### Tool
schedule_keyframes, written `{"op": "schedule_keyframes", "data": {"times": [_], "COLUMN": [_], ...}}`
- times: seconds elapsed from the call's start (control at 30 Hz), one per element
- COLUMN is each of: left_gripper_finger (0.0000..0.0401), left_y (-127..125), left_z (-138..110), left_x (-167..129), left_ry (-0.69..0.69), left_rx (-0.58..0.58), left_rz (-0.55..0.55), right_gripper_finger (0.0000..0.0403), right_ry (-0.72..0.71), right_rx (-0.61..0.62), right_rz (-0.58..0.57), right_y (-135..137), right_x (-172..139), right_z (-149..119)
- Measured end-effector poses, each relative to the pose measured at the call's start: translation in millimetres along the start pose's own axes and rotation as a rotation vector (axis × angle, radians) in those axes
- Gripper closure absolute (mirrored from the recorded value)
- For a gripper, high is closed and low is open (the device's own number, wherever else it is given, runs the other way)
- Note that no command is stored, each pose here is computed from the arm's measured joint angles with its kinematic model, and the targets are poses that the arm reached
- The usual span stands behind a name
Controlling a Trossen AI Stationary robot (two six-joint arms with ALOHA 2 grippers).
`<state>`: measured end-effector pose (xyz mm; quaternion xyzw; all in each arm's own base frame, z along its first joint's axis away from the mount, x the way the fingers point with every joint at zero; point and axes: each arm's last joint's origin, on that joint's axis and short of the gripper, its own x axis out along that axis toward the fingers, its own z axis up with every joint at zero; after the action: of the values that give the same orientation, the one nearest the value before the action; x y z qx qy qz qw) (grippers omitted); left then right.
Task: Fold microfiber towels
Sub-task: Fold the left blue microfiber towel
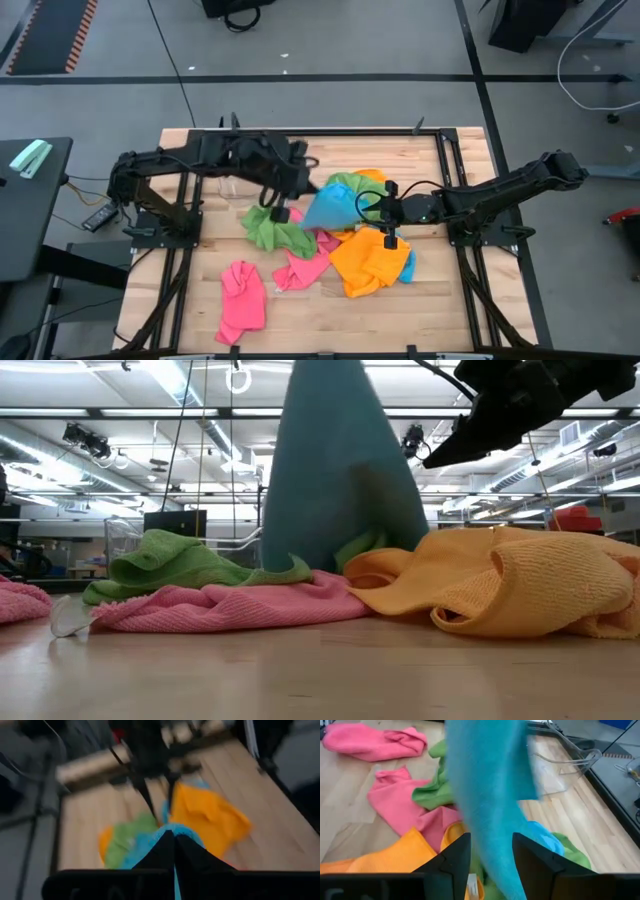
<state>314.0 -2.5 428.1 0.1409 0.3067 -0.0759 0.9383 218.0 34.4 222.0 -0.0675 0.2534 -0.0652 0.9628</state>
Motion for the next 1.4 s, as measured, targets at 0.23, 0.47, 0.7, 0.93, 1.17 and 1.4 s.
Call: {"op": "schedule_keyframes", "data": {"times": [0.23, 0.47, 0.7, 0.93, 1.17, 1.4], "left_gripper_finger": [0.0376, 0.0394, 0.0376, 0.0393, 0.0385, 0.0393], "left_y": [-25, -48, -57, -62, -54, -24], "left_z": [-11, -20, -23, -29, -18, 6], "left_x": [3, 4, 30, 69, 89, 70], "left_ry": [0.173, 0.327, 0.412, 0.487, 0.389, 0.168], "left_rx": [-0.059, -0.006, 0.068, 0.161, 0.326, 0.230], "left_rz": [-0.099, -0.158, -0.111, -0.106, 0.067, 0.249], "right_gripper_finger": [0.0249, 0.0249, 0.0249, 0.0249, 0.0248, 0.0248], "right_ry": [0.002, 0.007, 0.002, -0.052, -0.073, -0.110], "right_rx": [0.025, 0.075, 0.028, 0.052, 0.048, 0.043], "right_rz": [0.122, 0.142, 0.176, 0.186, 0.159, 0.052], "right_y": [4, 8, 23, 36, 50, 61], "right_x": [0, 10, 29, 35, 36, 25], "right_z": [0, -1, -6, -4, -6, -3]}}
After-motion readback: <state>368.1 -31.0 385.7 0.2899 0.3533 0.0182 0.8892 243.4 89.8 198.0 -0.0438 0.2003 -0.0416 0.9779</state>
